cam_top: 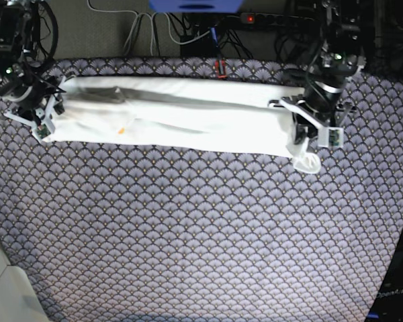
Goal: Fold the T-shirt properly
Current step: 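Lift the strip end with the left gripper and fold it toward the right gripper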
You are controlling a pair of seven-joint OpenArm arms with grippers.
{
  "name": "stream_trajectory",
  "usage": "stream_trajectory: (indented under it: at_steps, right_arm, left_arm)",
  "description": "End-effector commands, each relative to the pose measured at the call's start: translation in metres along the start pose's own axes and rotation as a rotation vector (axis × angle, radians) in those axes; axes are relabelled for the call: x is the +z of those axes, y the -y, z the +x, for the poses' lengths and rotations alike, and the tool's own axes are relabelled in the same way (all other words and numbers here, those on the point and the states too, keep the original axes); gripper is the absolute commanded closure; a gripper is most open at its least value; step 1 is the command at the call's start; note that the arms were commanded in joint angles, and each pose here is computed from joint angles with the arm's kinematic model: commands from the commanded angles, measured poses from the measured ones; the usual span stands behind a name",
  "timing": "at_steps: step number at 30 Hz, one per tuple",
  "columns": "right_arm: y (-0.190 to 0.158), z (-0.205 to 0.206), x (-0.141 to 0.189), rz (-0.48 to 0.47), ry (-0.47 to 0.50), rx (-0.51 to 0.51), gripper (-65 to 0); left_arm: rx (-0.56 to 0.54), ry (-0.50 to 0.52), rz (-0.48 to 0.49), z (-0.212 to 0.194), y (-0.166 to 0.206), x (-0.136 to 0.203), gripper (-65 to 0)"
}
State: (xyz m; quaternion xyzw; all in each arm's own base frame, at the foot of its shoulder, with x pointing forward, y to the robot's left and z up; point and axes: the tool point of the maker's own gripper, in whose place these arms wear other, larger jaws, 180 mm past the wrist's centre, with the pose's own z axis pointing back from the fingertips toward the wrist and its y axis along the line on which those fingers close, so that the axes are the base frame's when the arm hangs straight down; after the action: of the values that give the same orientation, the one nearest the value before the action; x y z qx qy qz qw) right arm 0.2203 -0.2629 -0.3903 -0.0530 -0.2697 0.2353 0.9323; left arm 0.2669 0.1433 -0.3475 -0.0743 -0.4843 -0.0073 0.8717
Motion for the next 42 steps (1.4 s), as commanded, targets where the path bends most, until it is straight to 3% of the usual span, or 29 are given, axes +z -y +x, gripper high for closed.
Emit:
stream_trajectory:
  at_steps: [1,11,21,33,42]
  right_arm:
    - [0.009,0.006,0.004,-0.023,0.019,0.013,-19.6]
    - [0.009,0.006,0.004,-0.023,0.019,0.013,-19.6]
    - [0.008,0.005,0.004,-0.022,0.017,0.013,-19.6]
    - [0.009,0.006,0.004,-0.023,0.019,0.013,-19.6]
    - [0.008,0.005,0.004,-0.022,0.016,0.013,-19.6]
  left_arm:
    - [-0.013,0.02,-0.04,0.006,0.014,0.001,-0.4]
    - [-0.069,-0.011,-0.311,-0.004,0.118,-0.002,-0.4]
    - [-0.04,-0.042,-0.359,-0.014,0.144,-0.017,-0.4]
    - [-0.078,-0.04,-0.485,-0.013,0.192,-0.012,-0.4]
    - [-0.077,-0.101,-0.521,-0.035,0.211,-0.017,-0.4]
